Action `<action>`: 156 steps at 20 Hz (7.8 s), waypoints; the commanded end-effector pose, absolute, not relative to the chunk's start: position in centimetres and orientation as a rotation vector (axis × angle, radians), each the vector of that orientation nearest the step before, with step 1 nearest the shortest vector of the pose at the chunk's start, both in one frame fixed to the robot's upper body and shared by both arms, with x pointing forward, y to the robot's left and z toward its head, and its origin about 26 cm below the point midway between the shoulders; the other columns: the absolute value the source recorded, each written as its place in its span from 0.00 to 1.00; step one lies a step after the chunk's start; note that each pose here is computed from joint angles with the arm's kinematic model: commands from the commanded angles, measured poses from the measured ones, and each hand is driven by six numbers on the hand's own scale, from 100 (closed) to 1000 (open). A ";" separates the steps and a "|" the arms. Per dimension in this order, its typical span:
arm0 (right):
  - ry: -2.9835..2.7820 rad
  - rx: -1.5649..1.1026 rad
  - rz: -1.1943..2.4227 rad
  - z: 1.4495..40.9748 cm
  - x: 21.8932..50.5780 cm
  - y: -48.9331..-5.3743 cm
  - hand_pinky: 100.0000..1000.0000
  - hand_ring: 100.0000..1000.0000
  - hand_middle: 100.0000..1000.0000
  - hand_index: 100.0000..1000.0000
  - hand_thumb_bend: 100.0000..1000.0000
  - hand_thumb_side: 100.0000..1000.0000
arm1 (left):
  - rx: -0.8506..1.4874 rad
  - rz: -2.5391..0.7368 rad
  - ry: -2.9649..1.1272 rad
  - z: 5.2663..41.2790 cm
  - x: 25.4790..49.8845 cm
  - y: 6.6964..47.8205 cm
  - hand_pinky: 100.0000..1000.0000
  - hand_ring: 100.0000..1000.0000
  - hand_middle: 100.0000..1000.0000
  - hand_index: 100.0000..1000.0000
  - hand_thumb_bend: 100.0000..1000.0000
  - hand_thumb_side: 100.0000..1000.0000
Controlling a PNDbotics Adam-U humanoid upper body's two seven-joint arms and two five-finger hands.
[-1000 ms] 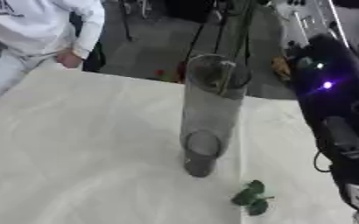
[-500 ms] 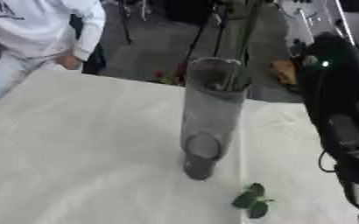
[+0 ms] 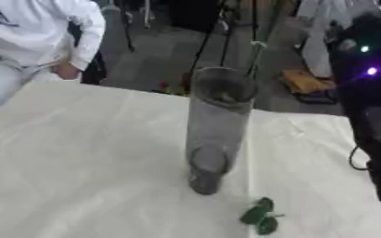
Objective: Arrange flowers into the vase.
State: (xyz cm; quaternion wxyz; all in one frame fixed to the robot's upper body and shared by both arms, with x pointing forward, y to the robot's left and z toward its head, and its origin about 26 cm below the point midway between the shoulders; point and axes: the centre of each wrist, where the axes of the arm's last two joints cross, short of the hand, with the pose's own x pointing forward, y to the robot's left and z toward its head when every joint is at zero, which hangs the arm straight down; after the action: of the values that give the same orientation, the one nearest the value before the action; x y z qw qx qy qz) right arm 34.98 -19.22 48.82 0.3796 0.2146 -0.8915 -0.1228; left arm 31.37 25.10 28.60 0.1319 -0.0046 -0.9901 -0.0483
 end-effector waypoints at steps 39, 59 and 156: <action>-2.684 0.915 0.204 49.7 31.8 -19.4 0.00 0.00 0.00 0.00 0.09 0.28 | 0.019 -0.143 -2.922 29.7 30.9 25.5 0.77 0.93 0.89 0.96 0.00 1.00; -2.862 0.969 0.718 49.6 30.4 -19.1 0.00 0.00 0.00 0.00 0.15 0.31 | -0.005 -0.144 -2.931 29.9 31.0 25.2 0.76 0.93 0.89 0.96 0.00 1.00; -2.630 0.600 0.471 45.4 38.0 -20.9 0.00 0.00 0.00 0.00 0.19 0.36 | -0.054 -0.091 -2.956 30.3 31.0 24.6 0.77 0.93 0.88 0.96 0.00 1.00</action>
State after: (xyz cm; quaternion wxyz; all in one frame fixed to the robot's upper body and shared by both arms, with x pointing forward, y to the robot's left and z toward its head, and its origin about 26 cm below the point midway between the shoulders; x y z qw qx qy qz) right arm 38.84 -20.65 44.43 0.2138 0.2294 -0.9362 0.1587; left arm 31.45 24.41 29.63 0.1065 -0.0197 -0.9936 -0.0311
